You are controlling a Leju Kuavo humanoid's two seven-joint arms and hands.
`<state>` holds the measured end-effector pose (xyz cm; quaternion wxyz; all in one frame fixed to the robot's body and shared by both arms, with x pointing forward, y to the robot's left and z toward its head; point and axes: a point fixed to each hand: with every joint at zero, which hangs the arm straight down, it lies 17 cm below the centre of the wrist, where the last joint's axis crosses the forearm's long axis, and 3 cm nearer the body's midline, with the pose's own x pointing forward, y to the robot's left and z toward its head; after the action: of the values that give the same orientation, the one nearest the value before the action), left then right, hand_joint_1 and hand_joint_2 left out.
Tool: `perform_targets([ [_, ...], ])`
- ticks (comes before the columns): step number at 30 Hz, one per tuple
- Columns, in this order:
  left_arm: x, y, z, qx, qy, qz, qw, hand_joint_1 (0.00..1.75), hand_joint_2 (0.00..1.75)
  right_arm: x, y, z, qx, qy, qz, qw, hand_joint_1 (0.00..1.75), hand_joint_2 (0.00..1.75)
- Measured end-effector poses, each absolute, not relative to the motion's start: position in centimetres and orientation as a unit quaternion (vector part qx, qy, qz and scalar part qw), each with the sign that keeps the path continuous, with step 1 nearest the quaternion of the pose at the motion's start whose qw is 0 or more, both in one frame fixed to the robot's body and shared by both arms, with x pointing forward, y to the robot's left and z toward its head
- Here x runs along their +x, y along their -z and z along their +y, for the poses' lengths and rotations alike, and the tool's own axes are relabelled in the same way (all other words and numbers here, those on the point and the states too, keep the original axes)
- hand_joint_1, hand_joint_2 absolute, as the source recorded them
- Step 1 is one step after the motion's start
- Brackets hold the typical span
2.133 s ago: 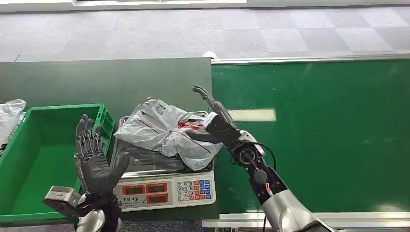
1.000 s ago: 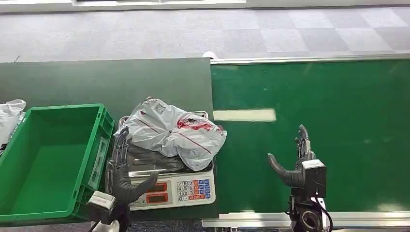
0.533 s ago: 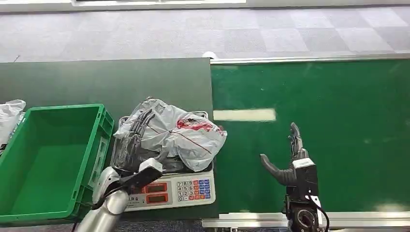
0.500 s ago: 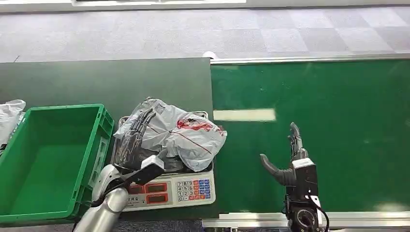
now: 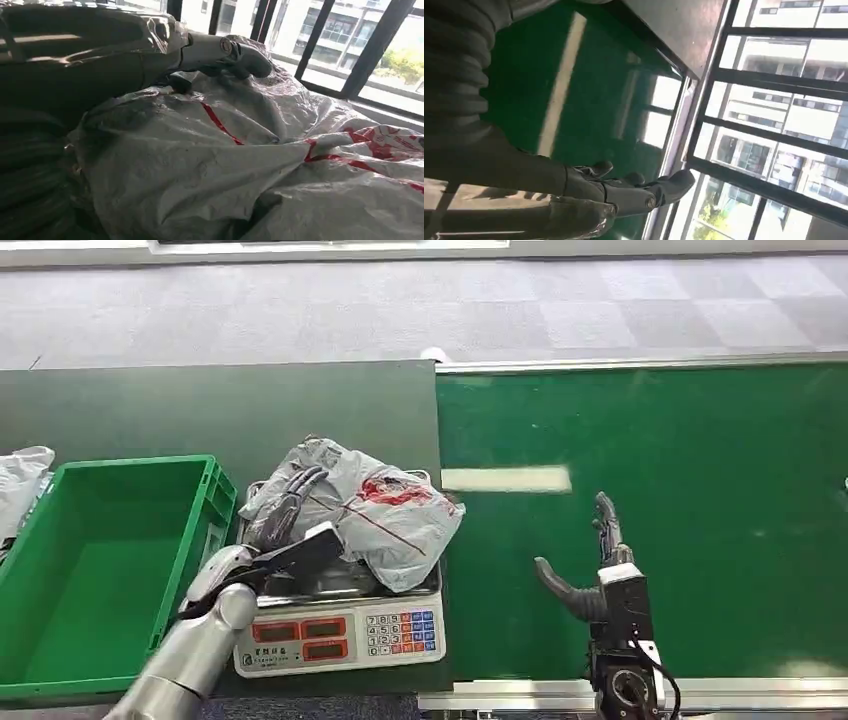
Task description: Moved the parcel from conveyor to table for the left to box.
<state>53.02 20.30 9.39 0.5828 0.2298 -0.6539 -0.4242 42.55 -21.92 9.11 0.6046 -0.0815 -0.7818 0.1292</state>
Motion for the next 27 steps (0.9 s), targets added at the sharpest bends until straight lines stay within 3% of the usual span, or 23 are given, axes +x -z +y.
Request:
perform_targets([
  [3, 53.4, -9.6, 20.2, 0.230, 0.427, -0.657, 0.577, 0.00, 1.75, 42.6, -9.1, -22.2, -0.086, -0.127, -0.781, 0.606, 0.00, 1.75],
  [4, 53.6, -10.0, 20.4, 0.241, 0.421, -0.663, 0.570, 0.87, 1.75, 42.6, -9.0, -22.4, -0.087, -0.125, -0.780, 0.607, 0.00, 1.75],
  [5, 53.7, -10.4, 20.5, 0.251, 0.418, -0.668, 0.562, 1.57, 1.75, 42.5, -8.9, -22.6, -0.089, -0.124, -0.779, 0.608, 0.00, 1.75],
  [8, 53.8, -10.9, 20.7, 0.282, 0.412, -0.676, 0.542, 1.69, 1.75, 42.3, -8.8, -23.0, -0.093, -0.121, -0.778, 0.610, 0.00, 1.75],
  [13, 53.7, -12.8, 20.2, 0.313, 0.403, -0.702, 0.497, 1.75, 1.75, 42.2, -8.7, -23.6, -0.098, -0.116, -0.777, 0.611, 0.00, 1.75],
  [14, 53.5, -13.2, 20.1, 0.319, 0.398, -0.709, 0.487, 1.73, 0.00, 42.2, -8.8, -23.6, -0.098, -0.115, -0.778, 0.610, 0.00, 1.75],
  [27, 50.8, -17.7, 19.8, 0.384, 0.339, -0.773, 0.374, 1.75, 0.00, 42.6, -9.7, -24.3, -0.100, -0.105, -0.787, 0.600, 0.00, 1.75],
])
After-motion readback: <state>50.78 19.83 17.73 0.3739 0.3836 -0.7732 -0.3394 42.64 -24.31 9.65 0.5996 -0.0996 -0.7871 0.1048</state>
